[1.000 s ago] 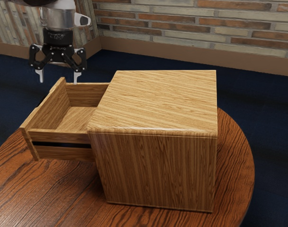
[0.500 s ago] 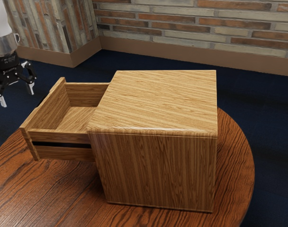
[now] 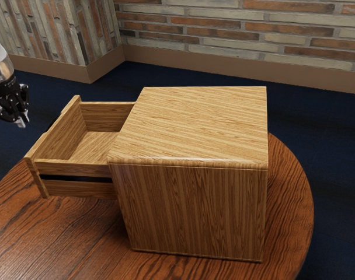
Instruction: Push the drawer handle with one arm to close the drawer
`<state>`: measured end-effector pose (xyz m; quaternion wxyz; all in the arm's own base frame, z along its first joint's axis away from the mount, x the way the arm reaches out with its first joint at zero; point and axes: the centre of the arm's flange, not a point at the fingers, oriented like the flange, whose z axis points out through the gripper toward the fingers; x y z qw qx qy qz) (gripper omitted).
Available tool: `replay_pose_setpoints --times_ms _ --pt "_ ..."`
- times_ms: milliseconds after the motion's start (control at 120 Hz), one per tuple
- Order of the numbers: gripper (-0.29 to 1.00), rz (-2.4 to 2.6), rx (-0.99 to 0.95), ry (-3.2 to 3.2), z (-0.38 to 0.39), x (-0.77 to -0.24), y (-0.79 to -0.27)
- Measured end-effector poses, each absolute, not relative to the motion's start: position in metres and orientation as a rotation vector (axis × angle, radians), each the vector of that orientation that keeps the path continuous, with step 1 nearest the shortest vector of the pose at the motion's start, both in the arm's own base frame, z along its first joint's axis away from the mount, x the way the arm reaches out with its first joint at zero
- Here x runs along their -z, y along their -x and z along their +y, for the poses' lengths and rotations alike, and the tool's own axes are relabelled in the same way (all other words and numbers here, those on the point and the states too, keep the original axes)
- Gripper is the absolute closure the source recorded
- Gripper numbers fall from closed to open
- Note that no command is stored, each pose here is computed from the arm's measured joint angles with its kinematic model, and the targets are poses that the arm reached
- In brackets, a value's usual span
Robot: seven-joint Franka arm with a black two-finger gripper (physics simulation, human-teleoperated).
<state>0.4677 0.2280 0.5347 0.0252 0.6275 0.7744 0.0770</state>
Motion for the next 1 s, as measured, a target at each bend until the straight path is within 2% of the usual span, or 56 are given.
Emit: replay_pose_setpoints --times_ms 275,600,1000 --pt "0.77 2.435 -0.315 -1.83 0.242 -0.494 -0.501" --pt "0.78 2.39 -0.394 -1.809 0.224 -0.487 -0.522" --pt "0.79 2.367 -0.377 -1.828 0.195 -0.477 -0.506"
